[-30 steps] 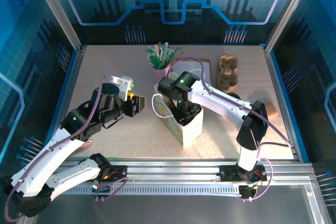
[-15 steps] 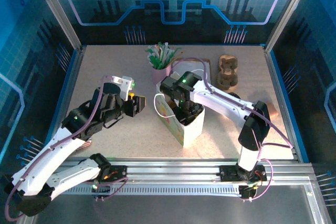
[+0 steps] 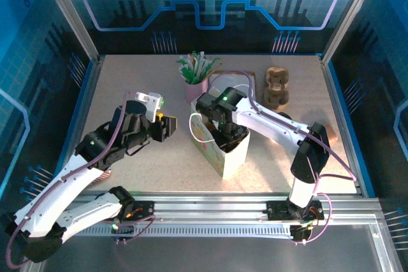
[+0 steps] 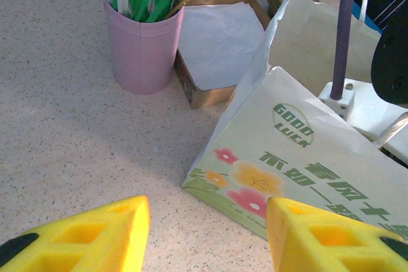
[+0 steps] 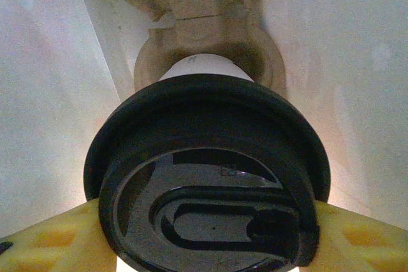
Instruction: Pack the takeout coffee
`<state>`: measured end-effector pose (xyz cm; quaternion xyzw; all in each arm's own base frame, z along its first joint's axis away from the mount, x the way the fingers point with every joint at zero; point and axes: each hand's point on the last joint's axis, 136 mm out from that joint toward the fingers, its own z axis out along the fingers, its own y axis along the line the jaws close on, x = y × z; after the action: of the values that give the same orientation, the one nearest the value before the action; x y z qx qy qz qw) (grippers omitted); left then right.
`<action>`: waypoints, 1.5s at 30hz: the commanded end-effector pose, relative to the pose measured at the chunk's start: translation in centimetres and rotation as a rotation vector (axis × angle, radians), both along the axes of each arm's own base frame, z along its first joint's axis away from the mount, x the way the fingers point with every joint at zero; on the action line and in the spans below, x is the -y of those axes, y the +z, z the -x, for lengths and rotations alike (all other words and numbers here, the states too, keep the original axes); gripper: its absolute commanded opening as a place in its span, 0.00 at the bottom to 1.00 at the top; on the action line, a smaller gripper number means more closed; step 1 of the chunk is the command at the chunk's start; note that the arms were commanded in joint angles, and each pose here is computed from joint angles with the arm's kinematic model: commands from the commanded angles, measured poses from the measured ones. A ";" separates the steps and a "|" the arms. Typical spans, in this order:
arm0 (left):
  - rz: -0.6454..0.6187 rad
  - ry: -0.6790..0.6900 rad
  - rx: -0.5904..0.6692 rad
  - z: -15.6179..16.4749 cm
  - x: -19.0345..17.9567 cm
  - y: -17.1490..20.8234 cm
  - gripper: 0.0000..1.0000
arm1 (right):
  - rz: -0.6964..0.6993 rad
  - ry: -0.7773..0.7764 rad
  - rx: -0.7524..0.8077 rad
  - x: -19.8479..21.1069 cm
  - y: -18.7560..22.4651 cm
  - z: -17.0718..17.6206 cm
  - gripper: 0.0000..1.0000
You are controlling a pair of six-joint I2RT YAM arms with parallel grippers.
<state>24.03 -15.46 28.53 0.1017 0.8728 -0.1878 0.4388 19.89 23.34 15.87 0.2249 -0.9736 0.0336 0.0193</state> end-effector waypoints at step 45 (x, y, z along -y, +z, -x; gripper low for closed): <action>-0.054 0.019 -0.016 -0.2 -0.8 -1.3 0.51 | 0.006 -0.038 -0.028 1.1 -3.2 -0.6 0.44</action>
<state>24.04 -15.24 28.11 0.1002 0.8763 -0.1805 0.4353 20.17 22.41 14.46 0.2105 -0.9770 0.0269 0.0213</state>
